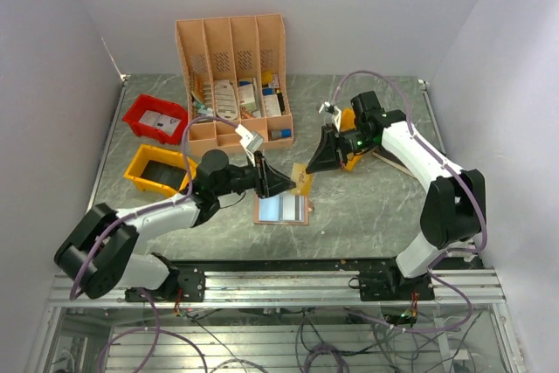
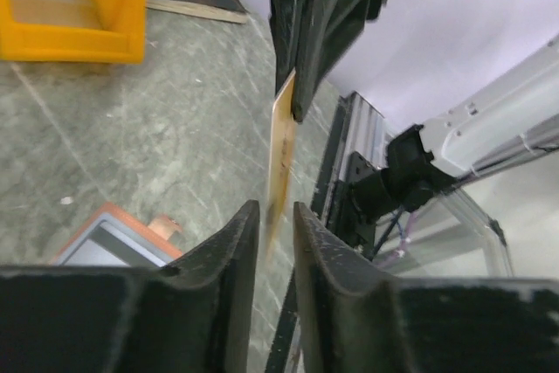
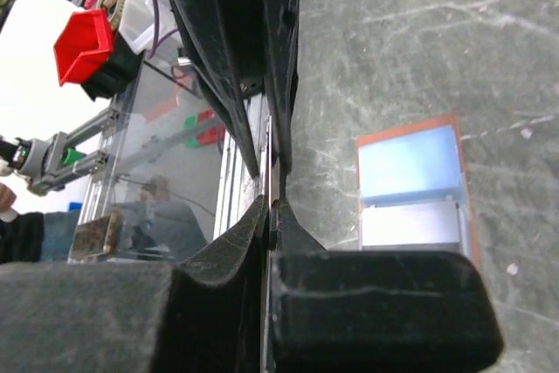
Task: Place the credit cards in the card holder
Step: Insert the credit card into the card holder.
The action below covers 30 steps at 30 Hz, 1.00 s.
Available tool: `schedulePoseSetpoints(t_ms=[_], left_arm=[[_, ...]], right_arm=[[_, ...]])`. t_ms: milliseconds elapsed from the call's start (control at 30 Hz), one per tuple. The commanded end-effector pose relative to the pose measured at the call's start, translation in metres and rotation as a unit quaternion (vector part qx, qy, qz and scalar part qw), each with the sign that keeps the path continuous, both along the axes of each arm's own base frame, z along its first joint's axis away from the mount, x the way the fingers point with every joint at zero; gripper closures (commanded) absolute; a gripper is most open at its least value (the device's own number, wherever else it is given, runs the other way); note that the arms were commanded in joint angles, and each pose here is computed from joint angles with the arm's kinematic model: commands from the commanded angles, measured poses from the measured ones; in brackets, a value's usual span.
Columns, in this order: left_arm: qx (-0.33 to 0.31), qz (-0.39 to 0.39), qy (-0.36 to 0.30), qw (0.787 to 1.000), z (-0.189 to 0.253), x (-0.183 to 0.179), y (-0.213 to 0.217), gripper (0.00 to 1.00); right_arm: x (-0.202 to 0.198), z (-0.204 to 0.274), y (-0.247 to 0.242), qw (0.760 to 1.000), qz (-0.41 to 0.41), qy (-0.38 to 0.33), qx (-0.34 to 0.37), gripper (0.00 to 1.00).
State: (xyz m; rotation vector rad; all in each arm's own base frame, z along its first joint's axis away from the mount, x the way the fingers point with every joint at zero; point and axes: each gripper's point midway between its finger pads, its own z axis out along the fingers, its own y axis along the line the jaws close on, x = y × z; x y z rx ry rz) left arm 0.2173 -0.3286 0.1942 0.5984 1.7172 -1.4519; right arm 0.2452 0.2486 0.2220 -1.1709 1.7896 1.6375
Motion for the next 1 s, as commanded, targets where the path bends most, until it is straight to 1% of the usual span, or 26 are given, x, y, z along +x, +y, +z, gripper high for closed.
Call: schedulePoseSetpoints(t_ms=[0,100,167,200,300,433,600,767,800,900,967], left_arm=[[0.015,0.071,-0.011,0.997,0.004,0.011,0.02,0.61],[0.051,0.115,-0.002,0.992,-0.01,0.011,0.04,0.54],[0.076,0.144,0.006,0.987,-0.022,0.01,0.053,0.53],[0.088,0.156,0.014,0.984,-0.029,0.009,0.06,0.54],[0.094,0.191,0.035,0.976,-0.044,0.007,0.074,0.57],[0.092,0.221,0.067,0.969,-0.061,0.008,0.082,0.58],[0.108,0.25,0.107,0.956,-0.088,0.013,0.087,0.6],[0.101,0.261,0.136,0.95,-0.104,0.017,0.085,0.67],[0.098,0.259,0.14,0.951,-0.105,0.017,0.084,0.68],[0.096,0.252,0.15,0.951,-0.112,0.017,0.079,0.75],[0.093,0.246,0.155,0.952,-0.115,0.018,0.075,0.79]], right_arm=[[0.0,-0.015,0.0,0.999,-0.025,0.018,-0.015,1.0],[0.009,-0.033,-0.001,0.998,-0.054,0.018,-0.041,1.0],[0.014,-0.043,-0.002,0.996,-0.07,0.024,-0.056,1.0],[0.016,-0.05,-0.002,0.994,-0.078,0.031,-0.065,1.0],[0.022,-0.068,-0.002,0.989,-0.104,0.065,-0.086,1.0],[0.024,-0.092,0.004,0.982,-0.12,0.101,-0.107,1.0],[0.02,-0.111,0.017,0.976,-0.127,0.132,-0.121,1.0],[0.011,-0.139,0.02,0.96,-0.14,0.189,-0.148,1.0],[0.011,-0.144,0.02,0.958,-0.143,0.197,-0.154,1.0],[0.01,-0.152,0.019,0.952,-0.151,0.211,-0.166,1.0],[0.01,-0.156,0.019,0.949,-0.155,0.218,-0.168,1.0]])
